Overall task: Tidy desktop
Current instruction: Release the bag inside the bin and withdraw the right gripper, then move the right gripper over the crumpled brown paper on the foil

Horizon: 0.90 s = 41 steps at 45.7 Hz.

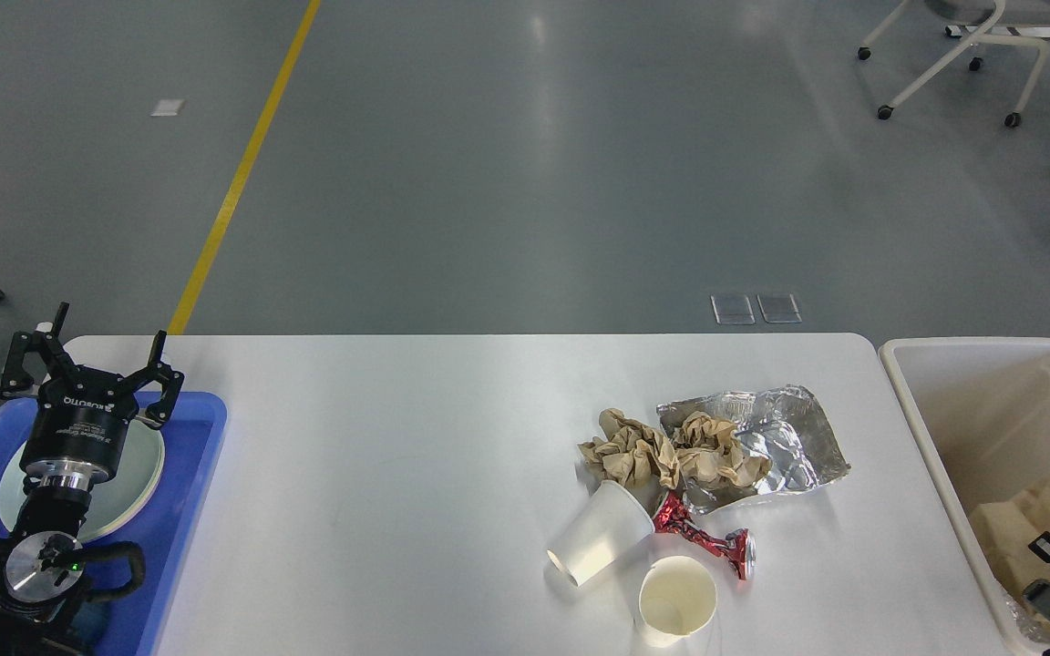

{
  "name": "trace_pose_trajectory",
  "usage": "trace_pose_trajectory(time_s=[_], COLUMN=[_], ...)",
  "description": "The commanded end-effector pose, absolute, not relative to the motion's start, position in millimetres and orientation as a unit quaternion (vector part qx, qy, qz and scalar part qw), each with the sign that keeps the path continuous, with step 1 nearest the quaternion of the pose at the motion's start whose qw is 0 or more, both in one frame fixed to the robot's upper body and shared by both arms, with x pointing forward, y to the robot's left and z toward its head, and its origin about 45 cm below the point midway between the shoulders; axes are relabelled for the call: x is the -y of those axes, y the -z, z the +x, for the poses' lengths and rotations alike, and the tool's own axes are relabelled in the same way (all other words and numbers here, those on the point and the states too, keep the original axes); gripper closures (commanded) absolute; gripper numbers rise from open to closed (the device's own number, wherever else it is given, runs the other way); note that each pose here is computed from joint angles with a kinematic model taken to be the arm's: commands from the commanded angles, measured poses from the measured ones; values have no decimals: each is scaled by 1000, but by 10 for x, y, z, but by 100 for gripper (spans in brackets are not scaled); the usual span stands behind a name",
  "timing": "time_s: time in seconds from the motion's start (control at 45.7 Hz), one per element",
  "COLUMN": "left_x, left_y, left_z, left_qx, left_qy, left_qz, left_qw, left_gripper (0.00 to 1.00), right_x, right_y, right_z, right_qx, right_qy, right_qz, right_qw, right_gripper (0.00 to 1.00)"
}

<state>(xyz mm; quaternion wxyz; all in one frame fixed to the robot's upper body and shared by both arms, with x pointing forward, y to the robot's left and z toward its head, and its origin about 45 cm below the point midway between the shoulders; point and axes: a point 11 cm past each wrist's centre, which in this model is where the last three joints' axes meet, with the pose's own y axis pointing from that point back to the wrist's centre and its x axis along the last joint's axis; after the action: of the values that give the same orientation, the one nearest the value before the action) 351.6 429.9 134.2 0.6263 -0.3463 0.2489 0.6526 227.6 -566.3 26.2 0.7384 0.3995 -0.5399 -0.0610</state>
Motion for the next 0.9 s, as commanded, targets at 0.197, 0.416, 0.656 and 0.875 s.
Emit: trace_pose_trajectory(time_s=[0.197, 0.416, 0.656, 0.875], left_x=[-4299, -4299, -4299, -4299], left_y=[-1342, -1342, -1342, -1342], left_z=[3516, 3516, 3516, 3516], left_qx=[-249, -249, -249, -249], left_qy=[-653, -653, -653, -653], left_qz=[-346, -346, -346, -346], left_qw=[626, 626, 626, 626], left_gripper=[3, 3, 3, 3], right_x=[5669, 5709, 5779, 5632], right_y=[-283, -410, -849, -1358], right_z=[2303, 2453, 2944, 3413], right_qx=[540, 540, 513, 433], right_qy=[57, 46, 17, 1], right_qz=[402, 405, 432, 488], right_qw=[738, 737, 742, 758], right_gripper=[0, 0, 0, 0])
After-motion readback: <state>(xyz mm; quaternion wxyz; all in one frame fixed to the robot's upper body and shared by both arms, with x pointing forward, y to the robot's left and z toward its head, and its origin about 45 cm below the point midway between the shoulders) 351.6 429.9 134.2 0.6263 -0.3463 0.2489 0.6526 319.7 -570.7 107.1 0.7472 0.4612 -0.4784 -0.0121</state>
